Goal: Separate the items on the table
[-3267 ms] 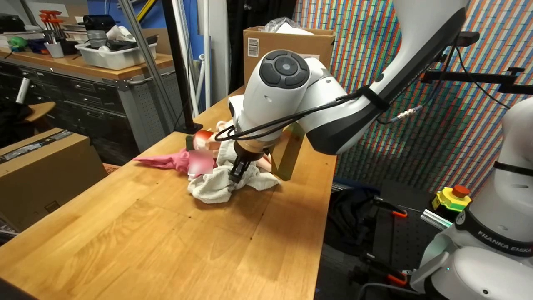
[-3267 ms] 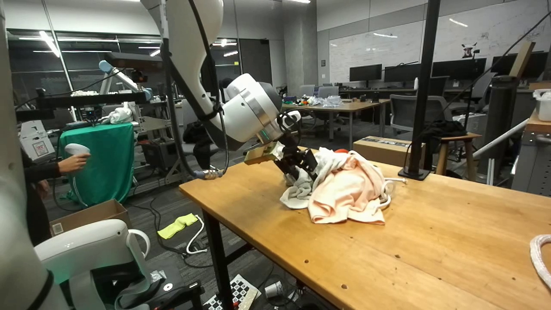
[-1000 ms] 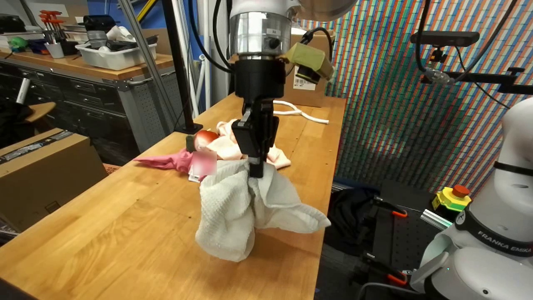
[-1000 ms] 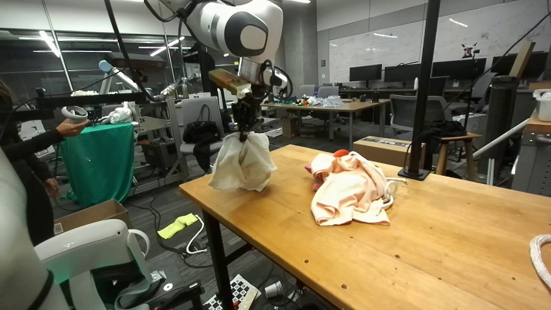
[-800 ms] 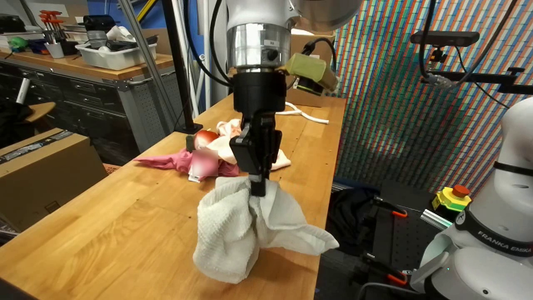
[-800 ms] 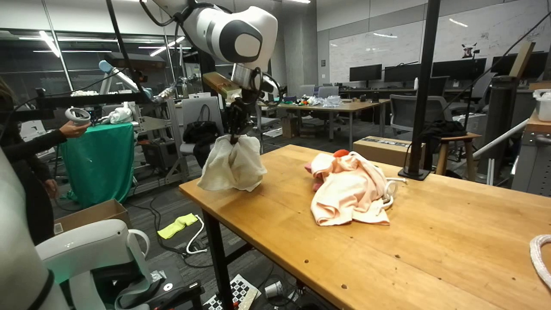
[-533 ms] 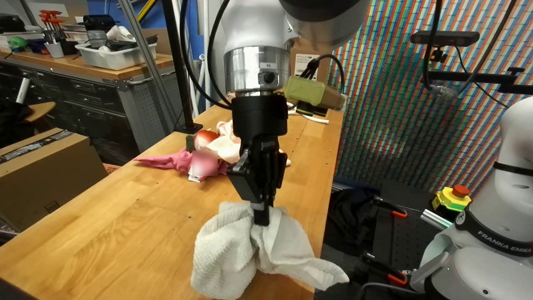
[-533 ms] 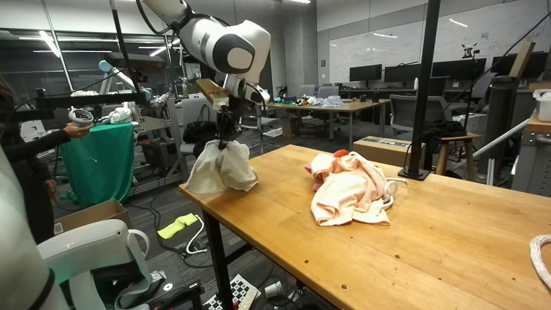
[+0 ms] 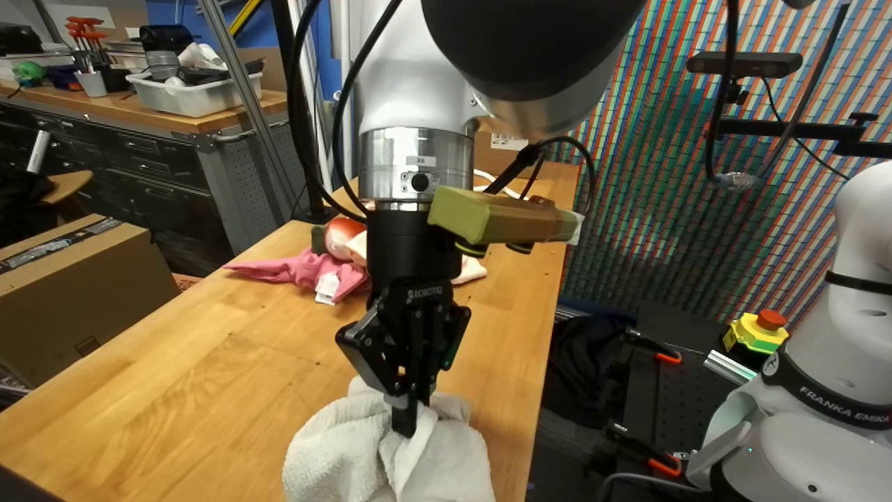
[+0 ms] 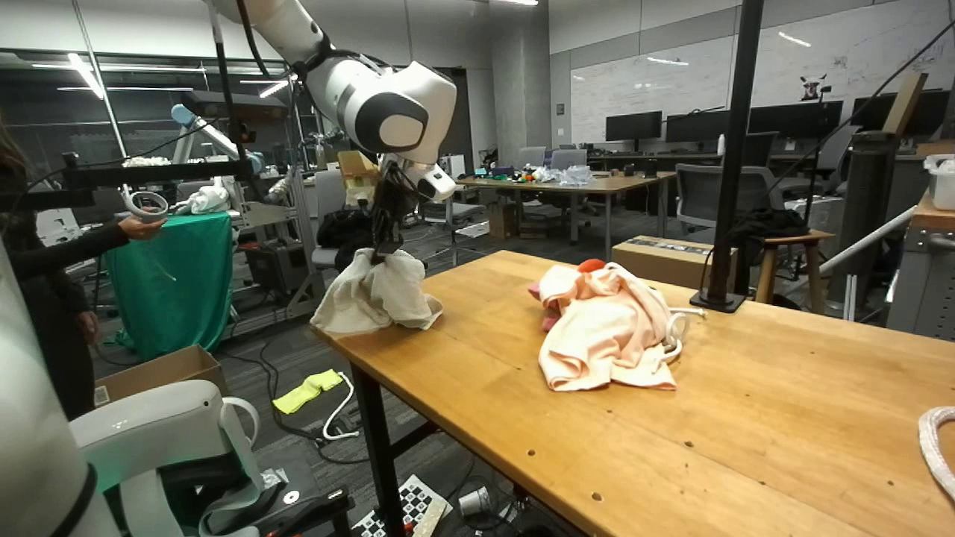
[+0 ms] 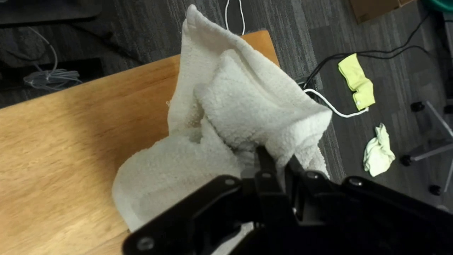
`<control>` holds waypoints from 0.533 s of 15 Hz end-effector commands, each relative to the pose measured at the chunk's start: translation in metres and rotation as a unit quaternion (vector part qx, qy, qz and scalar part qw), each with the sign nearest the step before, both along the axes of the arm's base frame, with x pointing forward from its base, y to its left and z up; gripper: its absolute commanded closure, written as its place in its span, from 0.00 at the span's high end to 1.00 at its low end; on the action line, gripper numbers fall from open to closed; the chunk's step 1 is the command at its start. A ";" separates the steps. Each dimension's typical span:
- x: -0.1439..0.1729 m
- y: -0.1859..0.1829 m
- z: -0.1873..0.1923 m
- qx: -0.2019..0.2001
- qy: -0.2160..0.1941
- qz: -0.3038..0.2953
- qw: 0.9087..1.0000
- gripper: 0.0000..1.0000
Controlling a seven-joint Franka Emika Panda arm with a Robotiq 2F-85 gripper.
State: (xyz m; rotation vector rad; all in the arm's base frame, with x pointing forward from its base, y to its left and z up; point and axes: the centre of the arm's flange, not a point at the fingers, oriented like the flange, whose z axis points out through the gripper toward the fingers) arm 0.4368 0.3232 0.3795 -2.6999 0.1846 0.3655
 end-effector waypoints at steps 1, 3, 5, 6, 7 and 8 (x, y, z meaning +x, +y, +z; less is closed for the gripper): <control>0.000 0.012 -0.002 0.016 0.009 -0.049 0.999 0.05; 0.000 0.013 -0.004 0.017 0.015 -0.062 0.998 0.05; 0.001 0.014 -0.006 0.013 0.017 -0.069 0.997 0.05; 0.001 0.015 -0.007 0.009 0.018 -0.069 0.997 0.07; 0.001 0.015 -0.008 0.003 0.018 -0.068 0.998 0.34; 0.001 0.015 -0.009 0.002 0.019 -0.071 0.997 0.38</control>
